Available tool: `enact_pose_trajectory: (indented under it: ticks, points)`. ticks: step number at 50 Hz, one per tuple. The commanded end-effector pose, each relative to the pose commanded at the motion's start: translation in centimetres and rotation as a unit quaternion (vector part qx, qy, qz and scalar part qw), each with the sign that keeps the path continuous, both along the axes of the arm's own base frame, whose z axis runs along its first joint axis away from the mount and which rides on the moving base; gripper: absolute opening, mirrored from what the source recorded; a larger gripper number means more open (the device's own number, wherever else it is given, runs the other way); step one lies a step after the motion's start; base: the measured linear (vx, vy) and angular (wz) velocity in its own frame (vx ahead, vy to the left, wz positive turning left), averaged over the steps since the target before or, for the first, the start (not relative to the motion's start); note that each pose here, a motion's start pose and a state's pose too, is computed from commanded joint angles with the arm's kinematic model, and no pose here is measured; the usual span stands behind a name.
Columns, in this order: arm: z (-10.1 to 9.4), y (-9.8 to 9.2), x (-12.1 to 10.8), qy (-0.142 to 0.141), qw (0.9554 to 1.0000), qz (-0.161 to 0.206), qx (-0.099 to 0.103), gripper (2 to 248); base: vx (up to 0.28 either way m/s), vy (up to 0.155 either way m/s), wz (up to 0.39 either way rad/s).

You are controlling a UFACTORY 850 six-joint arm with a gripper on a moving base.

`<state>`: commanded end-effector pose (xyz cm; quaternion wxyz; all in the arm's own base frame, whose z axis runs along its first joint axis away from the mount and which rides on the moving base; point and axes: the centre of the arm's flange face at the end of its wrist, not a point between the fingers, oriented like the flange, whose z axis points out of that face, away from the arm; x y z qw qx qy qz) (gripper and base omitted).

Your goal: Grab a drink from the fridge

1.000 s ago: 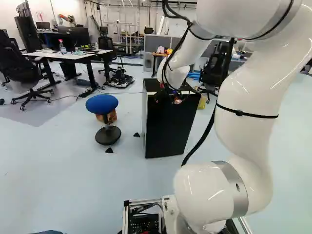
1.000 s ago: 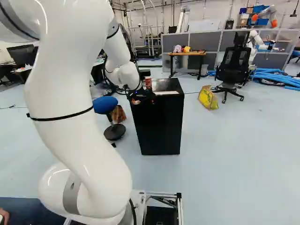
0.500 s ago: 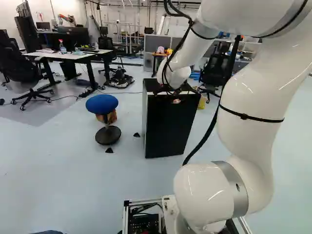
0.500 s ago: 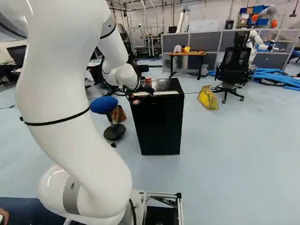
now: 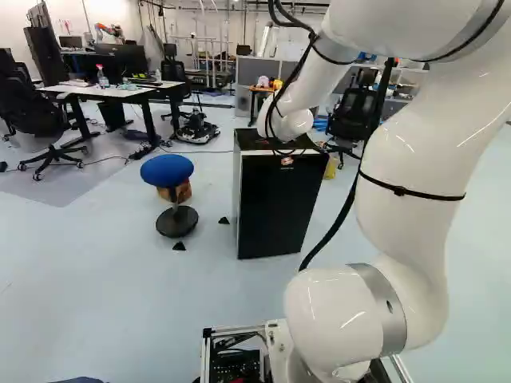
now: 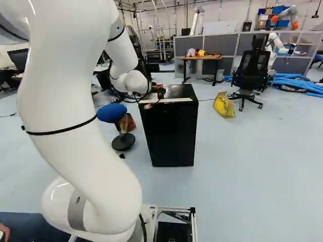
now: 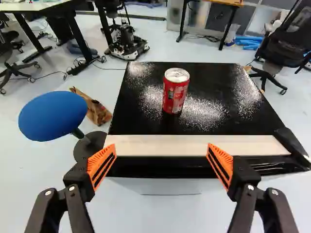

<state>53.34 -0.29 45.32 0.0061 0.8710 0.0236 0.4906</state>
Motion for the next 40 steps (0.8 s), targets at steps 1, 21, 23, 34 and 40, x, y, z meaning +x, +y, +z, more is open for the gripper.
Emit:
enact_pose_trajectory:
  ticks: [1,21,23,34,40]
  points:
    - [0.0,0.0,0.0,-0.003,1.0000,0.000,0.000,247,0.000,0.000,0.000]
    - [0.9,0.0,1.2,-0.057,0.9983,-0.007,0.008,247,0.000,0.000,0.000]
    - [0.9,-0.1,1.3,-0.061,0.9981,-0.009,0.010,247,0.000,0.000,0.000]
    - [1.1,-0.2,1.9,-0.077,0.9967,-0.021,0.018,247,0.000,0.000,0.000]
    - [1.2,-0.3,2.4,-0.082,0.9959,-0.028,0.023,247,0.000,0.000,0.000]
